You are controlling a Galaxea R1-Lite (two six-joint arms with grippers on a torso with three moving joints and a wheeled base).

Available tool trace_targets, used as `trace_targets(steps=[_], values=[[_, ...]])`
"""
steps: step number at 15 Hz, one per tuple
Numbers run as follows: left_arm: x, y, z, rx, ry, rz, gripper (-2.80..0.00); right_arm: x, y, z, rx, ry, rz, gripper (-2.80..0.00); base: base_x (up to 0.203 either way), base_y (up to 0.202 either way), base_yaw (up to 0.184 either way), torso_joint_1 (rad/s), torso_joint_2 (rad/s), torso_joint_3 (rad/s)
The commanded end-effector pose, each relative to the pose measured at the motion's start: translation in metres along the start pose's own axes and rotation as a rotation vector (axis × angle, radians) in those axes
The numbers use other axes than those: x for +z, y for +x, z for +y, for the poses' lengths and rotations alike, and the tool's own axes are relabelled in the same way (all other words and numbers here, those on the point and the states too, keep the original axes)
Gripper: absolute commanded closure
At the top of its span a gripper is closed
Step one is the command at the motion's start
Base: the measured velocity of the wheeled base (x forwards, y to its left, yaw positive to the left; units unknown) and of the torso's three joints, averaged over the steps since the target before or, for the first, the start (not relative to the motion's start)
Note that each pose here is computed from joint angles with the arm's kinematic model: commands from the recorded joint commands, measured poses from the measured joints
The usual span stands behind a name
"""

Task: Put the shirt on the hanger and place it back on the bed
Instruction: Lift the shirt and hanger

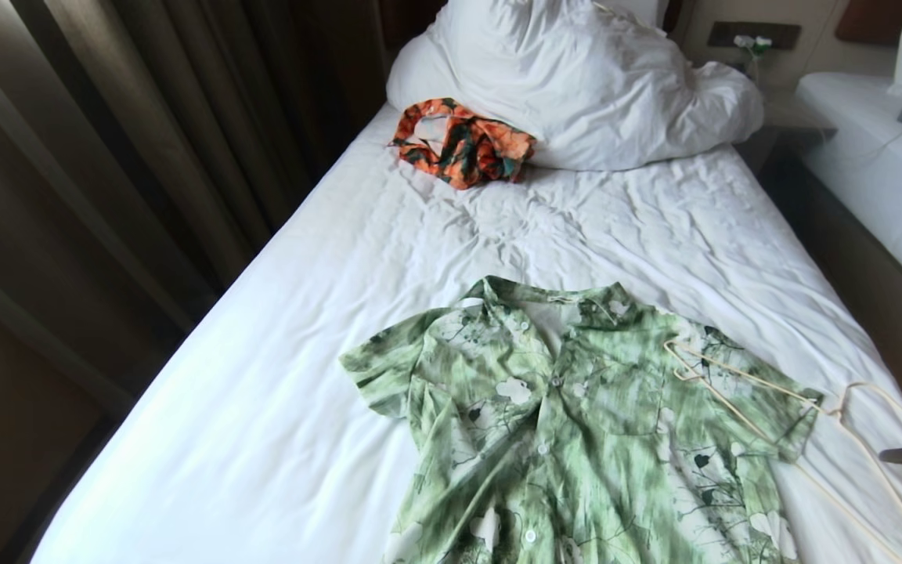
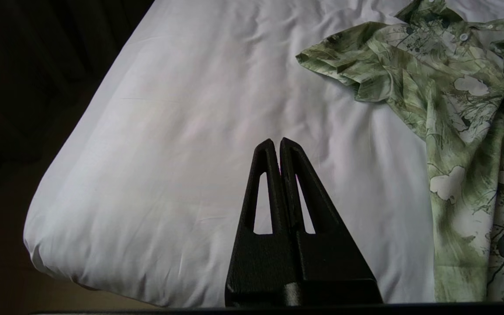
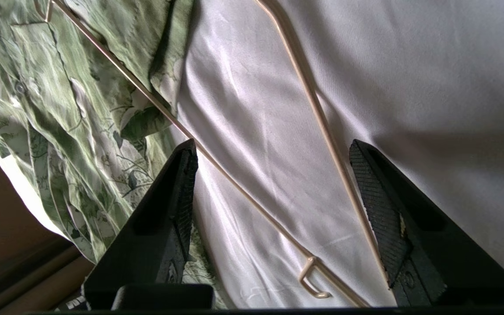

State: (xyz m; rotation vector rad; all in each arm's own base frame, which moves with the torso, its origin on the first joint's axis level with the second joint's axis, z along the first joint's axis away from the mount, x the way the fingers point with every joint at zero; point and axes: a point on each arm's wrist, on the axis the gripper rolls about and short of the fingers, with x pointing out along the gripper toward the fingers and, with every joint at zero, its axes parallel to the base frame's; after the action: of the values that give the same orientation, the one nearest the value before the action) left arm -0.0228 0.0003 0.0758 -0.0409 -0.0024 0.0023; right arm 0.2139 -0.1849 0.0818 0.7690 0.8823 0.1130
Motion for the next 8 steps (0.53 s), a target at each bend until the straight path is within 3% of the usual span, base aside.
trace_targets(steps=[1,8], values=[[0.0,0.0,0.0,0.001,-0.001,-0.001,0.0,-0.0025,0.0131,-0.0138,0.019,-0.001,0.039,-2.8,0.0,0.0,0.0,0.0,0.0,0.0],[0.0,0.0,0.0,0.001,-0.001,-0.001,0.0,-0.0056,0.0205,-0.0205,0.268,-0.033,-0.002,-2.8,0.0,0.0,0.0,0.0,0.0,0.0]])
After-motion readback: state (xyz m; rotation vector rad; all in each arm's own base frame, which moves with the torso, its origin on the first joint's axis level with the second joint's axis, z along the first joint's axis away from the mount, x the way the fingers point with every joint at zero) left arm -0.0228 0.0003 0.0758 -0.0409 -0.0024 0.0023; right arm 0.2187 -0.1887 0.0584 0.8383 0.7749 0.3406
